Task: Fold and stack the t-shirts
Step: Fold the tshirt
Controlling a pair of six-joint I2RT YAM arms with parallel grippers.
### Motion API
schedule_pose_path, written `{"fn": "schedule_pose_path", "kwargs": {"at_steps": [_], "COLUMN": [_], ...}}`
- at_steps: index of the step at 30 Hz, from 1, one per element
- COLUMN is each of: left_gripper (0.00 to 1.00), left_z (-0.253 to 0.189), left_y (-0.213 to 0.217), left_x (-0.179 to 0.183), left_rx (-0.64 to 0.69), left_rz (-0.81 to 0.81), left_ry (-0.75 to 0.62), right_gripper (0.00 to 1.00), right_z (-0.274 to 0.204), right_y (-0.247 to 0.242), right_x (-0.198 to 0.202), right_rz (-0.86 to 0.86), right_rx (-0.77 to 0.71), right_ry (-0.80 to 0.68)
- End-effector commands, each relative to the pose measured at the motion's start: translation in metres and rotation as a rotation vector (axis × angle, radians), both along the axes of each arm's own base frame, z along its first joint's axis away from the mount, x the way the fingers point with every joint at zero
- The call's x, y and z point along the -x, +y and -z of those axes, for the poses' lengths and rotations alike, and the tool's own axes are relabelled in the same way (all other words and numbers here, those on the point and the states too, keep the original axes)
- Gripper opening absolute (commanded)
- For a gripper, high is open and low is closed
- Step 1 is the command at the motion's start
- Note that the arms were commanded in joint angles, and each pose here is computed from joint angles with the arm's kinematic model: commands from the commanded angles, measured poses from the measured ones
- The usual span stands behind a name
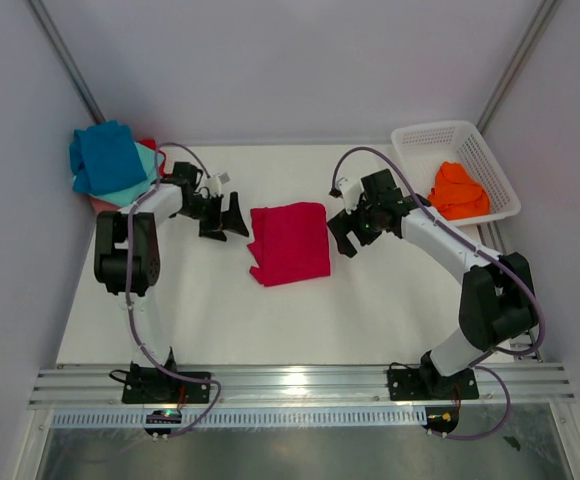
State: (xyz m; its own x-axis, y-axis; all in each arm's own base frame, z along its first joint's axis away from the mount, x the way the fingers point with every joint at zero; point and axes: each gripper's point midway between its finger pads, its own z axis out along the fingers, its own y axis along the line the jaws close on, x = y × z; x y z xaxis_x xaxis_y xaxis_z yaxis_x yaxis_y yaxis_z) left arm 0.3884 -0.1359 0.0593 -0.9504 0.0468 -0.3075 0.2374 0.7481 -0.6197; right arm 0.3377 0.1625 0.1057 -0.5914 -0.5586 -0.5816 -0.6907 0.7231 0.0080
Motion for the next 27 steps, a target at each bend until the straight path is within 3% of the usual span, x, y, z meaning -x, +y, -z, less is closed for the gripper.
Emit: {"fn": "schedule_pose_path", "kwargs": {"at_steps": [1,27], "left_gripper": [0.99,0.99], "left_z": [0.010,0.032], "left_y": [-0.010,-0.083], "left_x": [-0.011,-0.009], "left_rx": [-0.016,-0.011], "left_rz": [0.000,0.128], "left_ry": [-0.020,0.006], "right_gripper": [0.99,0.99], "right_z": [-0.011,0.004], "right_y": [0.009,0.014], "right_x": [-0.006,-0.005], "right_rz": [-0.005,-0.003], "right_rx": [-0.040,-0.046], "right_ry": [-0.017,0.043]}}
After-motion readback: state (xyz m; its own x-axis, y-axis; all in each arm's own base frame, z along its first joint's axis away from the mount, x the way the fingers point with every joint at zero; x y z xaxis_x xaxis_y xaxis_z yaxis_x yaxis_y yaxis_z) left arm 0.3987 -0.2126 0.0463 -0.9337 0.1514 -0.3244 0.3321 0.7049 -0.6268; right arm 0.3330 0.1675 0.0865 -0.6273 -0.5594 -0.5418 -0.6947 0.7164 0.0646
